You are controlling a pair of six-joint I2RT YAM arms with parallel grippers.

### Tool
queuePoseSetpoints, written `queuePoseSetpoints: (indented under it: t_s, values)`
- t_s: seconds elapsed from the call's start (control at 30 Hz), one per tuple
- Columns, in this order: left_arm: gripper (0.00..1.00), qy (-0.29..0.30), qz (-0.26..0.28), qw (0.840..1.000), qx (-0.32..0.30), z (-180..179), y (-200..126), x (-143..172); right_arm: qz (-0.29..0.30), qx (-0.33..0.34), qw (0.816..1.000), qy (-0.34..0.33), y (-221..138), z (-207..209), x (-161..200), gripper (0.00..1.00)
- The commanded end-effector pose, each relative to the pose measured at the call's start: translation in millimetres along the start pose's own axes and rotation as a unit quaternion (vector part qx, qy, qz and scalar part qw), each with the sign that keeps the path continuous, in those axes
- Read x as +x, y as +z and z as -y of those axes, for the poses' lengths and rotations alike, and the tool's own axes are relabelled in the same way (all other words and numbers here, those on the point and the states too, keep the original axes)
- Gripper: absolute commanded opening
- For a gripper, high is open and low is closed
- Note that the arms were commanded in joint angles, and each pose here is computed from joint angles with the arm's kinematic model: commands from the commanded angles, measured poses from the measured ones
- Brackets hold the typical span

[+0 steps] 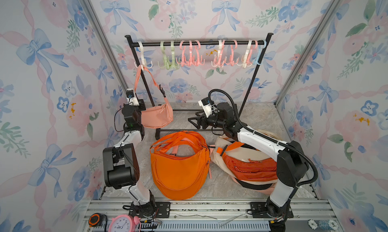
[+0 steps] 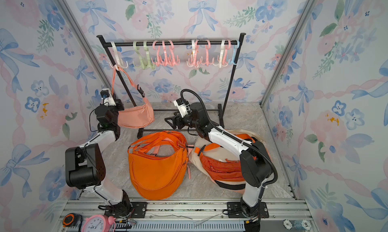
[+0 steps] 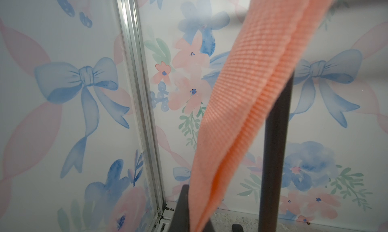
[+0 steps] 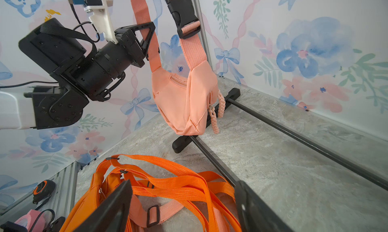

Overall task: Take the bag off the hook
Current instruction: Adjust the bag at the hook.

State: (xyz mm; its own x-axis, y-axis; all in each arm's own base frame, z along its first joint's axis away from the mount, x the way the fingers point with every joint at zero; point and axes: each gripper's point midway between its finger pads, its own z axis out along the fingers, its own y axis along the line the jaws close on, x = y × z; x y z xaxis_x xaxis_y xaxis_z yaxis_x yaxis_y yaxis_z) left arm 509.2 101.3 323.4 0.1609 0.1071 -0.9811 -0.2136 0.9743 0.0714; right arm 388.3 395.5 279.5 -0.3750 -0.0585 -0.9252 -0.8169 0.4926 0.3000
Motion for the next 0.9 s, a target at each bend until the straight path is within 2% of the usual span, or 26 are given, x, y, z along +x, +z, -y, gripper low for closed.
queuePoseSetpoints:
  t_s: [0.0,0.13,0.33,0.63,0.73,0.87]
  values:
    - [0.0,-0.008,0.024,0.999,0.03,23.9,-14.5,-21.5,0.011,-0.008,1.0,-0.013,-2.2,-3.9,-12.7,0.78]
    - [0.0,0.013,0.032,0.998,0.061,57.5,-31.3,-31.8,0.021,-0.009,1.0,-0.021,-7.0,-5.8,-22.4,0.78]
    - [0.0,0.014,0.043,0.993,0.107,102.5,-51.5,-57.3,0.038,-0.014,0.999,-0.024,-17.9,-5.1,-38.1,0.78]
    - [0.0,0.026,0.048,0.978,0.202,188.0,-68.3,-86.8,0.054,0.002,0.998,-0.032,-34.4,8.1,-54.5,0.79]
    - [0.0,0.021,0.059,0.973,0.223,204.5,-75.2,-104.4,0.054,0.002,0.998,-0.04,-35.1,11.3,-61.9,0.79]
    - [0.0,-0.002,0.062,0.972,0.226,200.7,-84.2,-126.0,0.055,-0.005,0.996,-0.063,-33.8,13.3,-77.5,0.79]
